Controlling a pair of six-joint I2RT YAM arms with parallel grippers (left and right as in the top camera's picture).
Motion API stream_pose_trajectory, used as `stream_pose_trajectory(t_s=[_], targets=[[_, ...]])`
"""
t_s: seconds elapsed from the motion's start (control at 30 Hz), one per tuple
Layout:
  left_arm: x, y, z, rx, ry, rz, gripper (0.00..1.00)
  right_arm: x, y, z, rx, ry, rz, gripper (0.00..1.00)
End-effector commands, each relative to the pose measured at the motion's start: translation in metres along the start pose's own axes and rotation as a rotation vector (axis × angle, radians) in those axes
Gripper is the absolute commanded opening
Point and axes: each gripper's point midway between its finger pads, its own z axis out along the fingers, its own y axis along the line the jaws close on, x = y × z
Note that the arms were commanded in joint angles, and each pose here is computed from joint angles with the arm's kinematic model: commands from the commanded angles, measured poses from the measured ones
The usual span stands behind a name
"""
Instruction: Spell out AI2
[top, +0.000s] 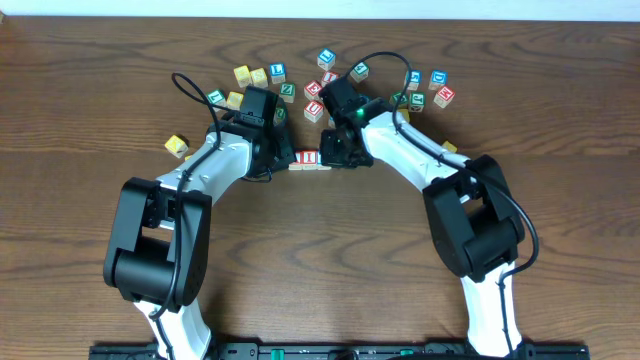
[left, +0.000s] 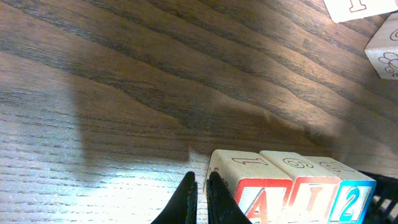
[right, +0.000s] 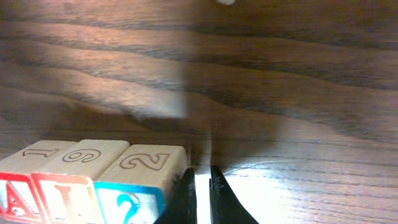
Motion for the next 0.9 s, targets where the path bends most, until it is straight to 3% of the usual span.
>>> stream_pose_trajectory(t_s=[0.0,0.4,0.63,0.73,0.8,0.83,0.87], targets=[[0.008,0.006,0.007,-0.025,0.025,0.013,0.08,-0.001,-0.008,0.003,0.01,0.009,0.022,0.04],[-0.019,0.055,-0.013,-0.194,-0.036,0.077,0.08,-0.013,-0.024,-0.007,0.005,0.002,0.022,0.01],[-0.07,0.073,-0.104,-0.227,-0.125,0.078,0.08,-0.038,-0.03,-0.072,-0.049,-0.103,-0.077,0.07],[-0.094,0.074,-0.171,-0.206,-0.261,0.042,0.09,-0.05,-0.025,-0.141,-0.152,-0.208,-0.092,0.12],[-0.101,0.075,-0.205,-0.192,-0.346,0.026,0.24,-0.057,-0.03,-0.179,-0.171,-0.285,-0.086,0.18],[-0.103,0.078,-0.241,-0.182,-0.431,0.01,0.36,-0.061,-0.037,-0.215,-0.183,-0.366,-0.1,0.28],[-0.103,0.08,-0.255,-0.179,-0.467,0.002,0.4,-0.061,-0.042,-0.235,-0.186,-0.408,-0.106,0.34]])
